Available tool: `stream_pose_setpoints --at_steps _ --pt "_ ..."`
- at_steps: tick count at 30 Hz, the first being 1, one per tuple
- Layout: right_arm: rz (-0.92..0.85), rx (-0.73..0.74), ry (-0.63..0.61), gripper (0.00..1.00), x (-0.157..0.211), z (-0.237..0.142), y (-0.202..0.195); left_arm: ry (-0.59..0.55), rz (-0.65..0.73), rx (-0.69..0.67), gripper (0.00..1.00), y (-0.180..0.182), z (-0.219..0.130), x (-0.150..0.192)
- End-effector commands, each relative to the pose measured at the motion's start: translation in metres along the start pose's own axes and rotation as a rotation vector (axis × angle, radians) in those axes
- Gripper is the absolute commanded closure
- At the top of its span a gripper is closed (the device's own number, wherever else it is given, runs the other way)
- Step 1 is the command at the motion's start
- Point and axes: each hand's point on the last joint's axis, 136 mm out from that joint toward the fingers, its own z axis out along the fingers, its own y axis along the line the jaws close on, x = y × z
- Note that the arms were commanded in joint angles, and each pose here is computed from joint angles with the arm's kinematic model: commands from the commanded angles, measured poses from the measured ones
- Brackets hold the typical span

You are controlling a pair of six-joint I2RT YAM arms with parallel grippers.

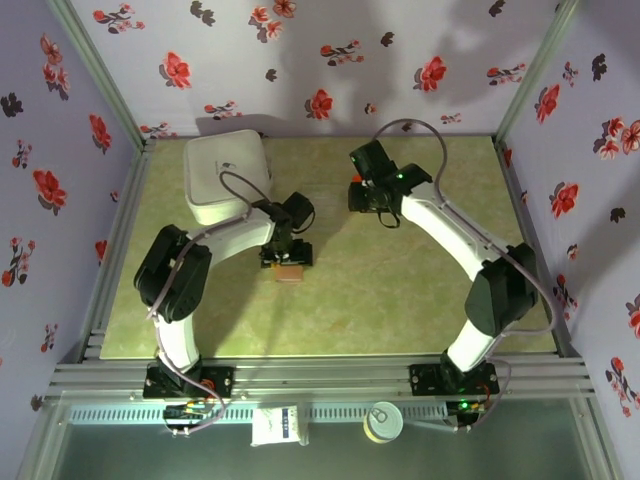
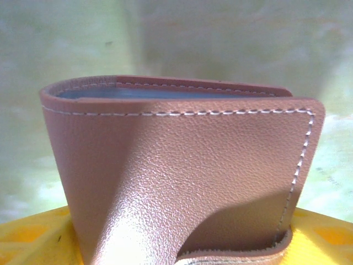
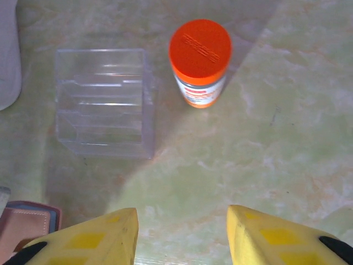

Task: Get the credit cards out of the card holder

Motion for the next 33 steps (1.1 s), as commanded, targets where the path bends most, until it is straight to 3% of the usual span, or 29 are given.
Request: stream_pose_setpoints --at_steps 1,11,16,33 --pt "0.044 0.010 -0.053 0.53 -0.004 -0.013 -0.018 0.042 -0.020 0.021 0.22 -0.021 0.005 0.004" --pt "0.089 0.002 -0.036 0.53 0.014 -0.011 -0.039 0.105 -0.015 0.045 0.22 -0.051 0.019 0.015" --pt "0.096 -0.009 -0.030 0.53 0.016 -0.010 -0.038 0.121 -0.008 0.067 0.15 -0.055 0.017 0.021" --pt "0.160 -0.108 -0.009 0.52 0.025 -0.017 -0.017 0.003 -0.015 0.169 0.15 -0.051 -0.015 0.011"
